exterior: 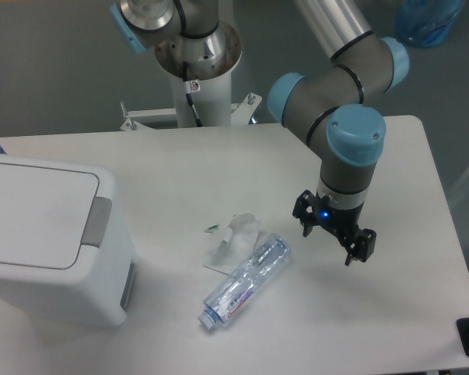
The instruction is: Open the trash can
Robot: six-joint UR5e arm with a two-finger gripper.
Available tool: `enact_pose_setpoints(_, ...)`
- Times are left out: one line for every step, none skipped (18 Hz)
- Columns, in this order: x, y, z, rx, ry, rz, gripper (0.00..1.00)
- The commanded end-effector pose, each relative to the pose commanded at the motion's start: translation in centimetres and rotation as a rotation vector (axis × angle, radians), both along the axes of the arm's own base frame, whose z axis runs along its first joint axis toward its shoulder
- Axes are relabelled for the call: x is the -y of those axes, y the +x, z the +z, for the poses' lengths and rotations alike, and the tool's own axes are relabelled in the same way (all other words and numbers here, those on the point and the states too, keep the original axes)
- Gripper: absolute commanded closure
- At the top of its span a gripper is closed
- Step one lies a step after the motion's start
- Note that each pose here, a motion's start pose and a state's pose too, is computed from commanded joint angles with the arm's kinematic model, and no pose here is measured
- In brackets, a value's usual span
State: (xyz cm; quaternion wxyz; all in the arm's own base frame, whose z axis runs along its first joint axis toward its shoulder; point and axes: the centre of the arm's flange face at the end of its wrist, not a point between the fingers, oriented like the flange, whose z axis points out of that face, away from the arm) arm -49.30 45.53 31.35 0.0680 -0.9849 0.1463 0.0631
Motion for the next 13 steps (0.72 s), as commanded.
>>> enact_pose_setpoints(0.0,0.0,0.0,-0.002,0.001,-0.001,0.0)
enact_pose_setpoints(0.0,0.0,0.1,-0.002,0.001,-0.002,0.0)
enact_pose_setpoints(0.0,0.0,0.0,0.0,0.001,-0.003,0.0)
enact_pose_setpoints(0.0,0.0,0.0,0.001,0.002,-0.004,0.0)
enact_pose_setpoints(0.1,-0.1,0.0,0.002,0.007,-0.003,0.0)
enact_pose_setpoints(0.1,-0.2,0.1,0.004,0.025,-0.003,0.0)
enact_pose_setpoints(0.0,-0.2,0.0,0.014,0.057,-0.003,0.0)
enact_pose_setpoints(0.3,0.1,-0.9,0.042,0.088,0.0,0.0)
enact_pose_setpoints(0.7,0.3,-1.9,0.064,0.124,0.008,0.0)
enact_pose_setpoints(1.2,0.7,-2.0,0.078,0.16,0.029,0.0)
enact_pose_setpoints(1.7,1.2,-1.0,0.081,0.189,0.064,0.0)
enact_pose_setpoints(1.7,1.8,-0.3,0.092,0.208,0.092,0.0)
enact_pose_setpoints(1.3,2.2,0.2,0.104,0.226,0.122,0.0)
